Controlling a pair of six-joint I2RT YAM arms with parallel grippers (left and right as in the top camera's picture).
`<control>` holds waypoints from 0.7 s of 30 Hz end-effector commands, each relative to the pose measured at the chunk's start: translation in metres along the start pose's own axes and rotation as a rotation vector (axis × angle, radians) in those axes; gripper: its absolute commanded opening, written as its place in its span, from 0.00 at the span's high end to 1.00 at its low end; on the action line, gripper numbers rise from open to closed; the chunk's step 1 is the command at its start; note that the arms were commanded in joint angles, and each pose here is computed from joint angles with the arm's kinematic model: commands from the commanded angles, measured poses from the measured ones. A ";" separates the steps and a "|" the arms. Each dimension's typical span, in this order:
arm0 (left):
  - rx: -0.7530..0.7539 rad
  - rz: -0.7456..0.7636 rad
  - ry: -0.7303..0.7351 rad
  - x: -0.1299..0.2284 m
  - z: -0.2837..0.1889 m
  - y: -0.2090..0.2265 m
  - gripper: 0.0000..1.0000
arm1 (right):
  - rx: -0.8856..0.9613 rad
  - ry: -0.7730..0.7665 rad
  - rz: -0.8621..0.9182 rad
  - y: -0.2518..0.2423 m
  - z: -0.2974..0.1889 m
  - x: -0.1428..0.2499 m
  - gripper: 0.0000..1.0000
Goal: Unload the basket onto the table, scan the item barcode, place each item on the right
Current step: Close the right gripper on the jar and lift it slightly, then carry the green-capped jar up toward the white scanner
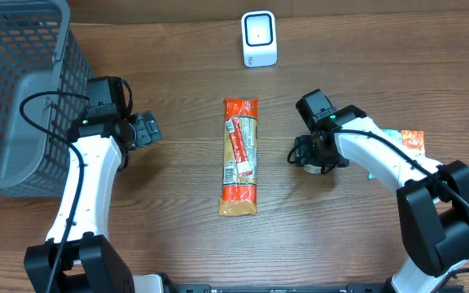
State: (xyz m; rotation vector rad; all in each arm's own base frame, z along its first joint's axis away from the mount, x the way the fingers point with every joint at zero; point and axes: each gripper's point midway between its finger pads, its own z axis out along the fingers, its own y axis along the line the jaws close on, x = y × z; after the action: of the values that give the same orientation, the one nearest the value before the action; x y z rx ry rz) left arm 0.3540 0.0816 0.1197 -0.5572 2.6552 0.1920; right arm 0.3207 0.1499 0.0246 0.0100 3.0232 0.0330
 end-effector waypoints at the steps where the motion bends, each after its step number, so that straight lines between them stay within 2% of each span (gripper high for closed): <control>1: 0.009 0.018 -0.031 -0.008 -0.008 -0.001 0.00 | 0.001 -0.011 -0.001 0.000 -0.002 -0.001 0.28; 5: 0.009 0.019 -0.030 -0.008 -0.008 -0.001 0.00 | 0.001 -0.011 -0.002 0.000 -0.002 -0.001 0.29; 7: 0.009 0.019 -0.030 -0.008 -0.008 -0.001 0.00 | 0.001 -0.011 -0.002 0.000 -0.002 -0.001 0.38; 10: 0.009 0.019 -0.030 -0.008 -0.008 -0.001 0.00 | 0.004 -0.015 -0.001 -0.001 -0.002 -0.002 0.44; 13: 0.009 0.019 -0.030 -0.008 -0.008 -0.001 0.00 | 0.032 -0.045 0.001 -0.005 -0.006 -0.010 0.59; 16: 0.009 0.019 -0.030 -0.008 -0.008 -0.001 0.00 | 0.028 -0.059 0.004 -0.003 -0.016 -0.018 0.65; 21: 0.009 0.019 -0.030 -0.008 -0.008 -0.001 0.00 | 0.020 -0.078 -0.051 0.004 -0.041 -0.032 0.67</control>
State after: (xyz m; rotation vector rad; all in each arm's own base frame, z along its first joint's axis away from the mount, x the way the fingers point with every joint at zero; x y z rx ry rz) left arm 0.3540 0.0816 0.1197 -0.5572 2.6552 0.1920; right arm 0.3236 0.1447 0.0387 -0.0129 3.0284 -0.0282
